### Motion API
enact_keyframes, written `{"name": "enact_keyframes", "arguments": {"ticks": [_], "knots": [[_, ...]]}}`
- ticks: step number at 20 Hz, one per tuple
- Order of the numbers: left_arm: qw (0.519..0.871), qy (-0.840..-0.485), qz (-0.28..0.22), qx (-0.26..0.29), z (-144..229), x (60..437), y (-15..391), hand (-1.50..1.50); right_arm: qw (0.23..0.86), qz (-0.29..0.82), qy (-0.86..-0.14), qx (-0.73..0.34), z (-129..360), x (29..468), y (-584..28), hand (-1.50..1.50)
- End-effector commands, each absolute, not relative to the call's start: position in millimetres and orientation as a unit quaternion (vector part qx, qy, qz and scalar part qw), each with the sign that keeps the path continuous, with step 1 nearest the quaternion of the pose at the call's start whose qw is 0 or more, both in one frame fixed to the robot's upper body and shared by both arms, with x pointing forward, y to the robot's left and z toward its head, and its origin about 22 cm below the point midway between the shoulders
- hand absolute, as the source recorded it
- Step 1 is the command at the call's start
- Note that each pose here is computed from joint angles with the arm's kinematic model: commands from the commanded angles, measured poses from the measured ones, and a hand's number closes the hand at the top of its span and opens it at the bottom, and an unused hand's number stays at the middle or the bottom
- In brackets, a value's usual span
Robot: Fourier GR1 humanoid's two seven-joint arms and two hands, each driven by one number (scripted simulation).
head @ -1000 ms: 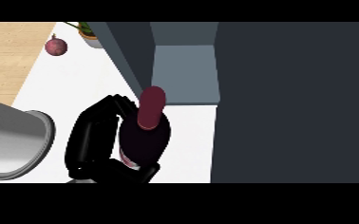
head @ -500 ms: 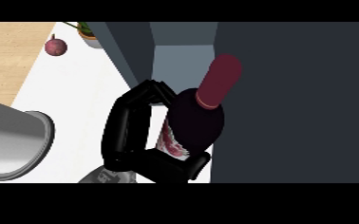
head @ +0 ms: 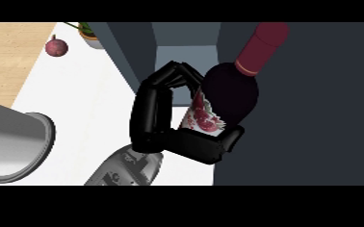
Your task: Pick up the wine, place it into the cabinet and close the cabinet
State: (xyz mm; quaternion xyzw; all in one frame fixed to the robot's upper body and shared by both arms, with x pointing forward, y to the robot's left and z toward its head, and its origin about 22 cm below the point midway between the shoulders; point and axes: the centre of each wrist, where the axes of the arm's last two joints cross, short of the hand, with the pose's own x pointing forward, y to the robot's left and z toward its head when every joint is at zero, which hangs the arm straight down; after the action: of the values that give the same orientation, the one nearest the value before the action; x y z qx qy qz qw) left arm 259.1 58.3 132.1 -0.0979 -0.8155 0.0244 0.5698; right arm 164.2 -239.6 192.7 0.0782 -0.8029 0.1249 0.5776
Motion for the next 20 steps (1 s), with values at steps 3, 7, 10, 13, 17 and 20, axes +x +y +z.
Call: {"name": "enact_keyframes", "arguments": {"ticks": [3,7,10,13,17,20], "knots": [[0.569,-0.819,0.019,-0.071,138.5,281.4,44.0,1.5,0.558,0.134,-0.812,0.11,212.5,150.3,-244.6,-1.5],[0.57,-0.819,0.03,-0.063,133.3,288.9,32.8,1.5,0.546,0.128,-0.821,0.11,223.8,142.5,-240.2,-1.5],[0.575,-0.815,0.045,-0.064,109.8,287.9,42.7,1.5,0.553,0.129,-0.817,0.106,218.4,132.0,-231.1,-1.5],[0.578,-0.81,0.056,-0.079,114.3,284.6,44.8,1.5,0.548,0.144,-0.817,0.109,219.5,125.0,-244.0,-1.5],[0.584,-0.805,0.082,-0.071,80.2,290.3,60.9,1.5,0.557,0.129,-0.814,0.101,214.6,133.2,-246.4,-1.5],[0.586,-0.807,0.053,-0.057,77.6,286.5,49.2,1.5,0.551,0.134,-0.817,0.101,216.8,131.4,-246.7,-1.5]]}}
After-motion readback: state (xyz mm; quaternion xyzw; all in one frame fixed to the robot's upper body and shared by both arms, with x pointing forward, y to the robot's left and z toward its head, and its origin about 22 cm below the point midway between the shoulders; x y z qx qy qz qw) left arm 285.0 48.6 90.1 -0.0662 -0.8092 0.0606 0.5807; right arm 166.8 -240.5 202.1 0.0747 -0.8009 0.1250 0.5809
